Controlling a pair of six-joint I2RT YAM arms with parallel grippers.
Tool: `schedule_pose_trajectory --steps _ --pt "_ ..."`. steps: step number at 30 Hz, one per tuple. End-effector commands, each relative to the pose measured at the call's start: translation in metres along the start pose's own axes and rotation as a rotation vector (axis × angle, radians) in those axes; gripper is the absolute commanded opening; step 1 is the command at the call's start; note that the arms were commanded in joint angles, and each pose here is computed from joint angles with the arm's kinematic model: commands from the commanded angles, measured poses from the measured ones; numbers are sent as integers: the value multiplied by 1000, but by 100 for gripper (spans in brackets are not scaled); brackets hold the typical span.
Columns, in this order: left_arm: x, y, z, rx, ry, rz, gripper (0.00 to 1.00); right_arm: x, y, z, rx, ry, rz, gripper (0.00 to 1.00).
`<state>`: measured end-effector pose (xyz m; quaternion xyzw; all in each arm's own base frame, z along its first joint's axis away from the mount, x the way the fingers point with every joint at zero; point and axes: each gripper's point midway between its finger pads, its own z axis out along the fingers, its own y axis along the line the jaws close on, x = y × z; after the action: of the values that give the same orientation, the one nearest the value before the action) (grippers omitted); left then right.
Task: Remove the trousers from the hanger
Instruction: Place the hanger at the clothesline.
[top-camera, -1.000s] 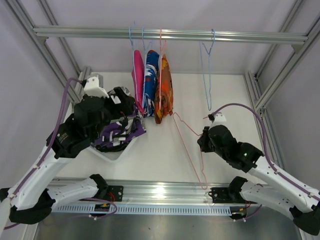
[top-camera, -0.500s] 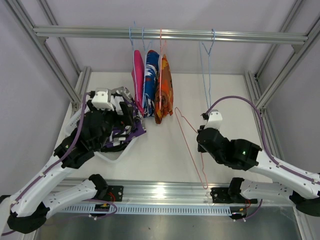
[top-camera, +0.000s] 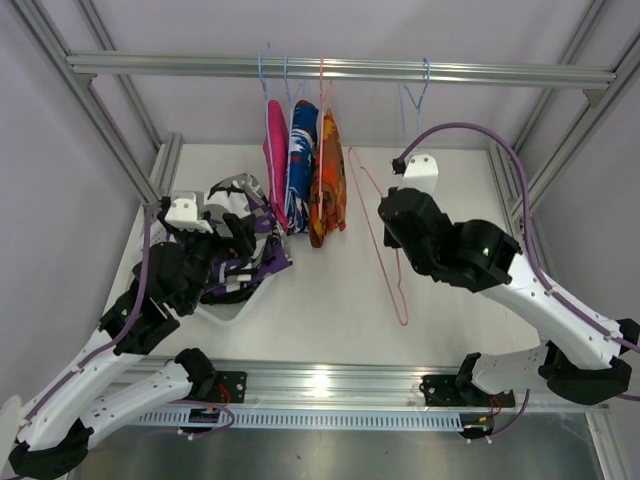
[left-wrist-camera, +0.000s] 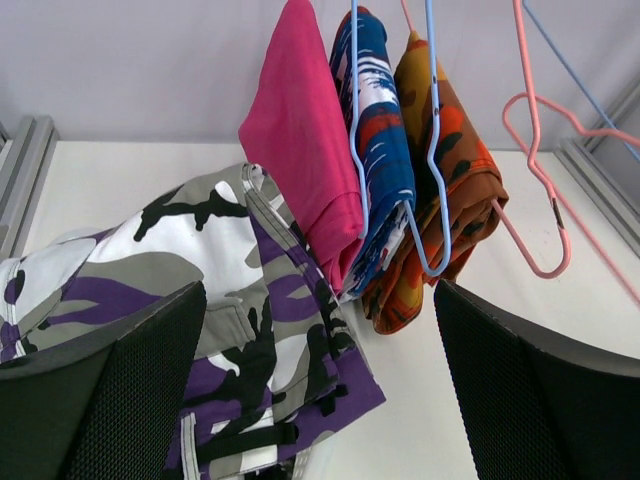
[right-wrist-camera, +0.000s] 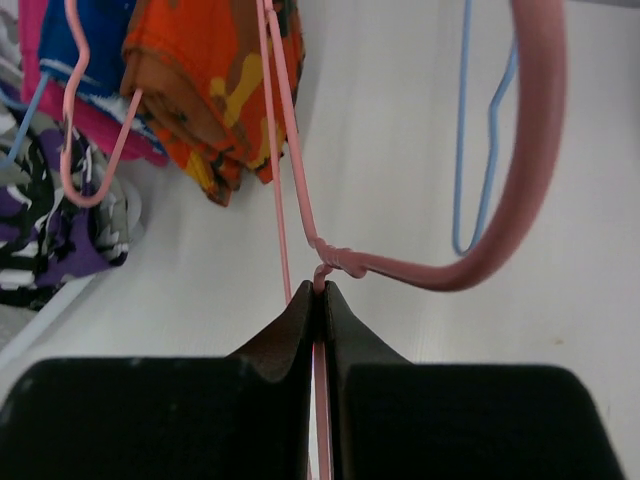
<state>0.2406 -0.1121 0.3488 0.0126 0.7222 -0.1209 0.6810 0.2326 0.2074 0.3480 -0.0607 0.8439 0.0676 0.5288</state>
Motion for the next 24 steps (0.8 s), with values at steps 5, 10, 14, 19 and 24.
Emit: schedule_pose_trajectory --steps 5,10,14,19,24 --pt "-10 4 2 -19 -49 15 99 -51 -26 9 94 -7 -45 0" --pt "-10 5 2 -21 -53 21 100 -73 -32 25 121 9 -63 0" --pt "-11 5 1 -18 -59 25 99 -90 -39 31 142 15 -80 0" --pt "-9 3 1 -5 -59 26 99 -112 -45 38 147 -12 -69 0" --pt "-9 1 2 5 -55 23 100 -128 -55 40 155 -50 -39 0"
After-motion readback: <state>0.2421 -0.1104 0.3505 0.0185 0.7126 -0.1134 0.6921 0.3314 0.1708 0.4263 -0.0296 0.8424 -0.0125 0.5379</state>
